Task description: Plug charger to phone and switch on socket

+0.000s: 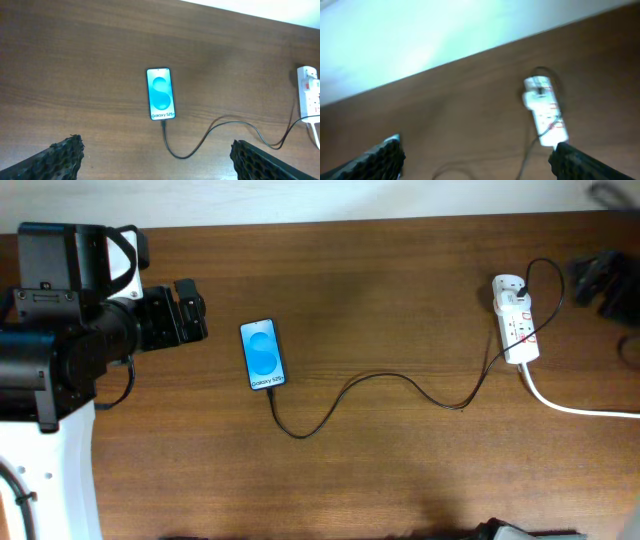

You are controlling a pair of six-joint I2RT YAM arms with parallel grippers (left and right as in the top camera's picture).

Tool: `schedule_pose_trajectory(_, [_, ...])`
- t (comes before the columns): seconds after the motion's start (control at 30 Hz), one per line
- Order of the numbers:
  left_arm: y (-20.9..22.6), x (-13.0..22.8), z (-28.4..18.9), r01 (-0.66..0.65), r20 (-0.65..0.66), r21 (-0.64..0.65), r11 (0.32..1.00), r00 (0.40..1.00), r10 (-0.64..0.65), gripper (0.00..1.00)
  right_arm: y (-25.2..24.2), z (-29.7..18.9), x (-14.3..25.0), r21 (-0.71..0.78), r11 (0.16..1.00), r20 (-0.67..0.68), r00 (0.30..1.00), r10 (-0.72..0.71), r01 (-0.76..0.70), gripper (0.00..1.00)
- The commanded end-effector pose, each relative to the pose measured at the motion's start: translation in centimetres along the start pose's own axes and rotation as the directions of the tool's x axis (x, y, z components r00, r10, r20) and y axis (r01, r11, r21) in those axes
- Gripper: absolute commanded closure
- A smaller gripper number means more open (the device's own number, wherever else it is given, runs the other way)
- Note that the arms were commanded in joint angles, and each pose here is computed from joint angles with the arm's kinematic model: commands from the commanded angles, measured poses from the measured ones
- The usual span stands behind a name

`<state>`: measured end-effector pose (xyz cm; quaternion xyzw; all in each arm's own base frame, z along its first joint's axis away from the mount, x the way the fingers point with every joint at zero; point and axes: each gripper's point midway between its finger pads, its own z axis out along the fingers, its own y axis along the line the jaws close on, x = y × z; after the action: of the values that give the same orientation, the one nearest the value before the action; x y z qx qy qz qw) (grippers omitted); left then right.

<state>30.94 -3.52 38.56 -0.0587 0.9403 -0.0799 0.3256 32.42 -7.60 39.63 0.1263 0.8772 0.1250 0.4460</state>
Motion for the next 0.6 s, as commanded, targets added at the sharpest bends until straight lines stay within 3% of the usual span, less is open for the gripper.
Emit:
schedule_pose_trajectory(0.0, [0.2,-0.2,-0.4,-0.005,0.016,-0.006,1.0,1.0,0.005,0.01,5.4,-3.7,2.1,-0.099,0.988,0.014,0.993,-0.118,0.119,0.02])
schedule_pose_trajectory(0.23, [0.2,-0.2,-0.4,-0.005,0.016,-0.006,1.0,1.0,0.005,0.01,8.1,-8.9,9.3,-0.143,0.987,-0.127,0.988,-0.093,0.075,0.02])
schedule_pose_trajectory(0.57, [0.2,-0.2,-0.4,-0.005,0.016,-0.006,1.0,1.0,0.005,0.01,7.8,-8.8,9.7,-0.128,0.99,-0.148,0.985,-0.085,0.066,0.02])
